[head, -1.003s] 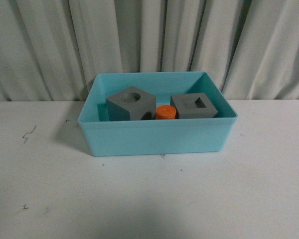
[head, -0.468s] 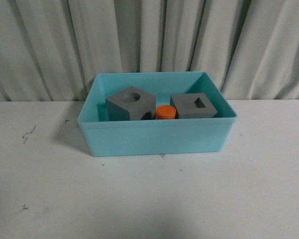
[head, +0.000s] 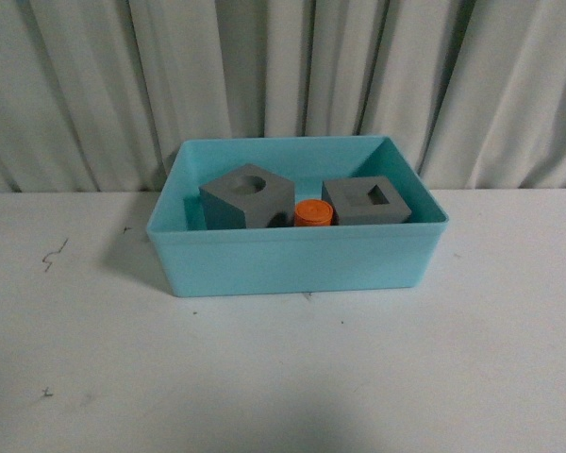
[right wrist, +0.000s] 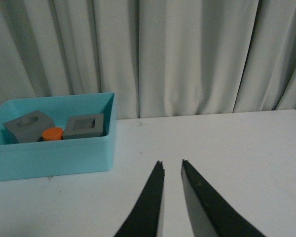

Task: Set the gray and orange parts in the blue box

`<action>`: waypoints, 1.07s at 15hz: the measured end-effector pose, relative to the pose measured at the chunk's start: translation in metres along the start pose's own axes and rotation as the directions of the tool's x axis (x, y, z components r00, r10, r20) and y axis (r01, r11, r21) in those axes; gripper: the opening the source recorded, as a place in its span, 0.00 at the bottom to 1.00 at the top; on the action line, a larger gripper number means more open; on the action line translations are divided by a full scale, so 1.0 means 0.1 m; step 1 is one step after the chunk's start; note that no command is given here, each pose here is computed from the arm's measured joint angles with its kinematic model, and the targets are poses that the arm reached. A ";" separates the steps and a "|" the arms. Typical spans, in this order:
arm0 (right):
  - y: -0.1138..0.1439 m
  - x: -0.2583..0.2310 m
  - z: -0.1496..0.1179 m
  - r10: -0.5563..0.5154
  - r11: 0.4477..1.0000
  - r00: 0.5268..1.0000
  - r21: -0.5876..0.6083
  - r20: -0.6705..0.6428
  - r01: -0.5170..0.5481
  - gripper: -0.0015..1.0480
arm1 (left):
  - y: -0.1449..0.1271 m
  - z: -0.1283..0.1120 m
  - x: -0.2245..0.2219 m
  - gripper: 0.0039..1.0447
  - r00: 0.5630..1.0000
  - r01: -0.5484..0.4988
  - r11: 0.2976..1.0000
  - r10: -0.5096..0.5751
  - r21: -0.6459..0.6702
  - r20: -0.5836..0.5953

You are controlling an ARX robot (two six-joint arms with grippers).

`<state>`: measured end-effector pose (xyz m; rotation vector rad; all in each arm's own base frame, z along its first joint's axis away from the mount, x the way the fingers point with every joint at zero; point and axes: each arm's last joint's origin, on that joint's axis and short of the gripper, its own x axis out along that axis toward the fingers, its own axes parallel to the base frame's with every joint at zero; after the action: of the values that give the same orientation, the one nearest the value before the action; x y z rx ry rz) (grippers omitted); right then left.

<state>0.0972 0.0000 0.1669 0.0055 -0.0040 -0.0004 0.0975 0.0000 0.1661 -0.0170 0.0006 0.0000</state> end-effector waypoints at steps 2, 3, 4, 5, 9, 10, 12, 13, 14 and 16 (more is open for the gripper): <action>0.00 0.00 0.00 0.000 1.000 1.000 0.000 0.000 0.000 0.28 | 0.00 0.00 0.00 0.94 1.000 0.000 1.000 0.000 0.000 0.000; 0.00 0.00 0.00 0.000 1.000 1.000 0.000 0.000 0.000 0.38 | 0.00 0.00 0.00 0.94 1.000 0.000 1.000 0.000 0.000 0.000; 0.00 0.00 0.00 0.000 1.000 1.000 0.000 0.000 0.000 0.53 | 0.00 0.00 0.00 0.94 1.000 0.000 1.000 0.000 0.000 0.000; 0.00 0.00 0.00 0.000 1.000 1.000 0.000 0.000 0.000 0.67 | 0.00 0.00 0.00 0.94 1.000 0.000 1.000 0.000 0.000 0.000; 0.00 0.00 0.00 0.000 1.000 1.000 0.000 0.000 0.000 0.93 | 0.00 0.00 0.00 0.94 1.000 0.000 1.000 0.000 0.000 0.000; 0.00 0.00 0.00 0.000 1.000 1.000 0.000 0.000 0.000 0.94 | 0.00 0.00 0.00 0.94 1.000 0.000 1.000 0.000 0.000 0.000; 0.00 0.00 0.00 0.000 1.000 1.000 0.000 0.000 0.000 0.94 | 0.00 0.00 0.00 0.94 1.000 0.000 1.000 0.000 0.000 0.000; 0.00 0.00 0.00 0.000 1.000 1.000 0.000 0.000 0.000 0.94 | 0.00 0.00 0.00 0.94 1.000 0.000 1.000 0.000 0.000 0.000; 0.00 0.00 0.00 0.000 1.000 1.000 0.000 0.000 0.000 0.94 | 0.00 0.00 0.00 0.94 1.000 0.000 1.000 0.000 0.000 0.000; 0.00 0.00 0.00 0.000 1.000 1.000 0.000 0.000 0.000 0.94 | 0.00 0.00 0.00 0.94 1.000 0.000 1.000 0.000 0.000 0.000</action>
<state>0.0972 0.0000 0.1669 0.0059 -0.0040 -0.0004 0.0975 0.0000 0.1661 -0.0170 0.0006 0.0000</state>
